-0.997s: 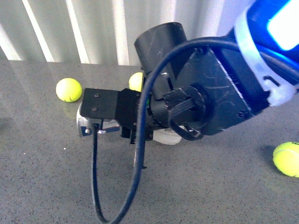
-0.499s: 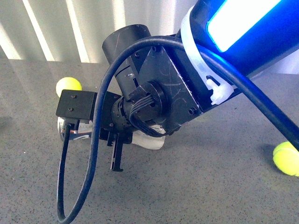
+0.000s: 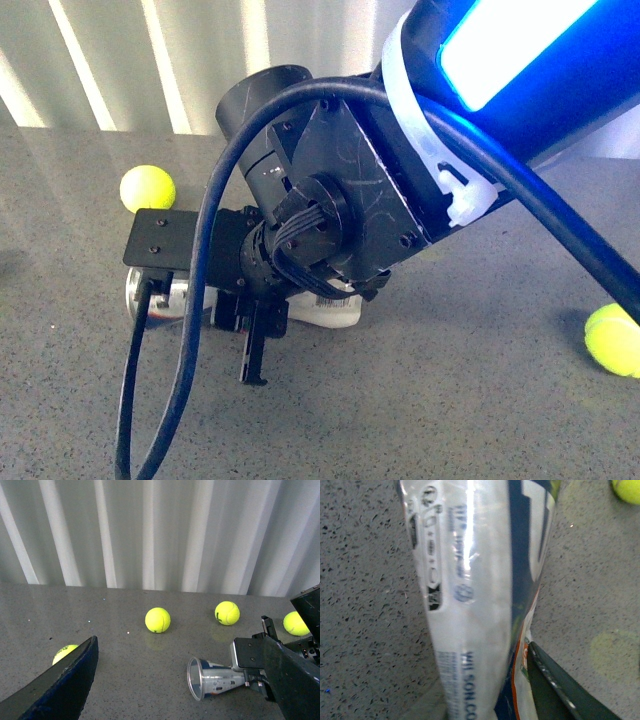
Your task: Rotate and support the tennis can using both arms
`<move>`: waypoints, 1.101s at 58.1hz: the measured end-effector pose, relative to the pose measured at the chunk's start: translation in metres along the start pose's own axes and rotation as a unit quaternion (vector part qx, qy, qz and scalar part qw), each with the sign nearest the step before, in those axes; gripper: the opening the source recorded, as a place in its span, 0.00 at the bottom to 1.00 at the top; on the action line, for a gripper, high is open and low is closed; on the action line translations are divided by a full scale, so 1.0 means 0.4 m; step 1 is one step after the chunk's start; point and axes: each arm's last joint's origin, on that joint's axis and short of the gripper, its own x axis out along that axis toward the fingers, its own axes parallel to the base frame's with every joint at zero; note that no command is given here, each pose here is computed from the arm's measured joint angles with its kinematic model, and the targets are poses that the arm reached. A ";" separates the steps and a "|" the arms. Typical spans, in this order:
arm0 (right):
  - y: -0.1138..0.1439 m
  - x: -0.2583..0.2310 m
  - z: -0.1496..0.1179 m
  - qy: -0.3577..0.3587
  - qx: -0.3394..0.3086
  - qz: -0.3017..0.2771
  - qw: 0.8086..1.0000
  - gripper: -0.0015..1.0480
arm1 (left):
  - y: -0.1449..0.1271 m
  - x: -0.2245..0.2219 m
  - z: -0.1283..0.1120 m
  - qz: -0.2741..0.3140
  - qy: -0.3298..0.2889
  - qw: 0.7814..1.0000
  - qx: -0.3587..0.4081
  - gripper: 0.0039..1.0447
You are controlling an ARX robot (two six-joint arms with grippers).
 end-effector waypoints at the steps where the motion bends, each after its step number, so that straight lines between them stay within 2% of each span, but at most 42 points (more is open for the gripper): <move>1: 0.001 0.000 -0.001 0.001 0.001 0.002 1.000 0.41 | 0.000 0.000 0.000 0.000 0.000 1.000 0.000 0.94; 6: 0.004 -0.001 -0.006 0.008 0.006 0.009 1.000 0.59 | 0.000 0.000 0.000 0.000 0.000 1.000 0.000 0.94; 21: 0.026 -0.020 -0.023 0.035 0.017 0.046 0.998 0.94 | 0.000 0.000 0.000 0.000 0.000 1.000 0.000 0.94; 43: 0.022 -0.086 -0.029 0.036 0.024 0.032 0.999 0.93 | 0.000 0.000 0.000 0.000 0.000 1.000 0.000 0.94; 64: -0.005 -0.194 -0.064 0.030 0.042 -0.012 0.999 0.93 | 0.000 0.000 0.000 0.000 0.000 1.000 0.000 0.94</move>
